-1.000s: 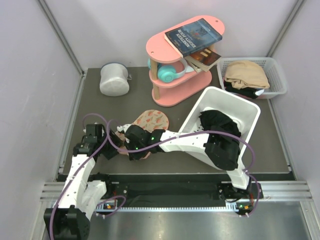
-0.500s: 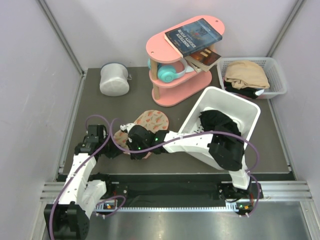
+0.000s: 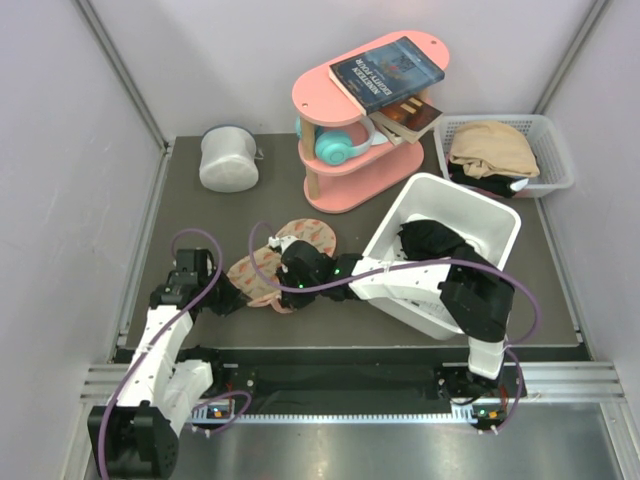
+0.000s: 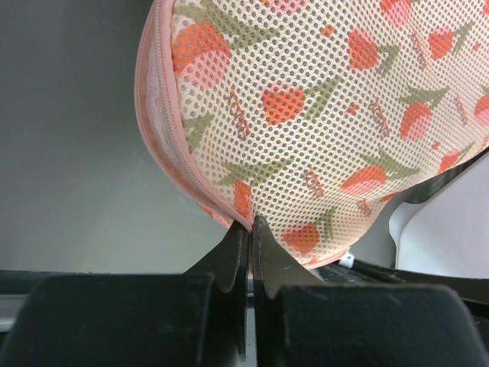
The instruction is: Unzip the laundry bag and remove the bra
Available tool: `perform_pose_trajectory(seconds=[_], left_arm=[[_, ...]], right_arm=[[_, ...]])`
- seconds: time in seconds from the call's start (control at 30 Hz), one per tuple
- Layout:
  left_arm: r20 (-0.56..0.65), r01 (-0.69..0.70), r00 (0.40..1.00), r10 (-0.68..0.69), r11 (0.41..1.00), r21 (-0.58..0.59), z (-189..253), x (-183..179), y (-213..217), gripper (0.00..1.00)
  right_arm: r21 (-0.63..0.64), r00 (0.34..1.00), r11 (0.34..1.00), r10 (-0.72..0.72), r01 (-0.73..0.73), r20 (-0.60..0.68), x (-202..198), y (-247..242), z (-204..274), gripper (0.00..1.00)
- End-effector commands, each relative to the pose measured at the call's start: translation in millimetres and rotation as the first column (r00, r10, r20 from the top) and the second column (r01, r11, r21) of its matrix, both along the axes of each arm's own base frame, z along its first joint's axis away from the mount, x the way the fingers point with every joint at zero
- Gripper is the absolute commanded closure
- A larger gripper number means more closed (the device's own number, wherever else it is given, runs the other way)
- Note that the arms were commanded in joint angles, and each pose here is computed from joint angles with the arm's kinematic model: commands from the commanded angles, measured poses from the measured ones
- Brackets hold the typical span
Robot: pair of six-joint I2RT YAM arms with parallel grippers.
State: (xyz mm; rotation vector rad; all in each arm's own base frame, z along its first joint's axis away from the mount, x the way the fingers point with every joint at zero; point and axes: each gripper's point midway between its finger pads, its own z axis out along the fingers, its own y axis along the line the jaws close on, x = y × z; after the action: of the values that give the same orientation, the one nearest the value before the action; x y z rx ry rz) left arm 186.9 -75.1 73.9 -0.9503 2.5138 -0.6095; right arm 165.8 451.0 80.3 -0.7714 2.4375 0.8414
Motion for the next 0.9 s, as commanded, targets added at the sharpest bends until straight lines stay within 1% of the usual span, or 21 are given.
perform_pose_trajectory(seconds=[0.0, 0.07, 0.23, 0.3, 0.33, 0.37, 0.4, 0.43, 0.47, 0.57, 0.63, 0.7, 0.73, 0.77, 0.8, 0.83, 0.87], left_arm=[[0.058, 0.003, 0.998, -0.005, 1.0, 0.023, 8.2, 15.4, 3.4, 1.0], [0.06, 0.0, 0.998, -0.002, 0.999, 0.033, 9.5, 19.3, 4.9, 1.0], [0.123, -0.006, 0.992, -0.003, 0.998, 0.066, 25.2, 46.6, 10.0, 1.0], [0.125, -0.003, 0.992, -0.008, 0.996, 0.089, 27.5, 59.4, 13.4, 1.0], [0.105, 0.006, 0.994, -0.017, 0.995, 0.098, 23.0, 64.2, 14.2, 1.0], [0.127, 0.012, 0.992, -0.025, 0.994, 0.105, 30.7, 74.4, 14.3, 1.0], [0.127, -0.014, 0.992, -0.001, 0.993, 0.118, 31.9, 80.7, 23.2, 1.0], [0.116, -0.008, 0.993, -0.008, 0.991, 0.132, 29.9, 85.3, 26.2, 1.0], [0.133, -0.019, 0.991, 0.0, 0.989, 0.143, 37.3, 93.6, 30.9, 1.0], [0.142, -0.004, 0.99, -0.019, 0.987, 0.161, 45.2, 101.2, 35.5, 1.0], [0.136, 0.007, 0.99, -0.028, 0.988, 0.157, 47.9, 98.2, 35.6, 0.88], [0.114, 0.02, 0.993, -0.037, 0.989, 0.144, 45.8, 88.0, 32.5, 0.69], [0.129, 0.019, 0.991, -0.038, 0.99, 0.139, 50.5, 82.1, 31.0, 0.45], [0.118, 0.019, 0.992, -0.035, 0.991, 0.133, 47.3, 74.2, 29.9, 0.36], [0.098, 0.018, 0.995, -0.031, 0.992, 0.128, 44.9, 64.1, 29.2, 0.31], [0.123, 0.005, 0.992, -0.02, 0.993, 0.119, 51.4, 57.8, 27.9, 0.25], [0.107, 0.008, 0.994, -0.019, 0.995, 0.1, 47.6, 48.7, 24.5, 0.22]], right_arm=[[0.059, 0.997, 0.997, -0.058, 0.055, 0.054, 18.6, -2.1, 28.8, 1.0], [0.06, 0.997, 0.997, -0.057, 0.053, 0.059, 19.3, -1.5, 31.5, 1.0], [0.072, 0.996, 0.997, -0.045, 0.04, 0.076, 20.0, 2.3, 38.6, 1.0], [0.082, 0.997, 0.997, -0.022, 0.016, 0.073, 15.0, 8.0, 42.3, 1.0], [0.082, 0.998, 0.997, -0.013, 0.007, 0.069, 12.5, 10.7, 41.7, 1.0], [0.088, 0.998, 0.996, 0.003, -0.009, 0.07, 7.4, 15.7, 45.1, 1.0], [0.096, 0.998, 0.995, 0.022, -0.028, 0.065, 2.5, 20.0, 46.5, 1.0], [0.093, 0.998, 0.995, 0.035, -0.041, 0.061, -0.4, 23.5, 43.8, 1.0], [0.102, 0.997, 0.993, 0.053, -0.059, 0.058, -5.8, 29.4, 47.8, 1.0], [0.115, 0.994, 0.988, 0.098, -0.103, 0.043, -16.4, 43.7, 48.3, 1.0], [0.112, 0.992, 0.986, 0.121, -0.123, 0.03, -20.6, 50.2, 44.1, 1.0], [0.124, 0.991, 0.983, 0.133, -0.136, 0.03, -22.8, 58.0, 49.2, 1.0], [0.12, 0.99, 0.983, 0.136, -0.138, 0.026, -22.6, 60.0, 45.9, 1.0], [0.127, 0.99, 0.982, 0.139, -0.141, 0.027, -23.4, 63.2, 48.6, 1.0], [0.131, 0.99, 0.981, 0.141, -0.143, 0.026, -22.8, 64.7, 48.9, 1.0], [0.129, 0.99, 0.981, 0.141, -0.143, 0.023, -22.7, 65.9, 46.9, 1.0], [0.13, 0.99, 0.981, 0.142, -0.144, 0.022, -22.7, 66.7, 46.7, 1.0]])
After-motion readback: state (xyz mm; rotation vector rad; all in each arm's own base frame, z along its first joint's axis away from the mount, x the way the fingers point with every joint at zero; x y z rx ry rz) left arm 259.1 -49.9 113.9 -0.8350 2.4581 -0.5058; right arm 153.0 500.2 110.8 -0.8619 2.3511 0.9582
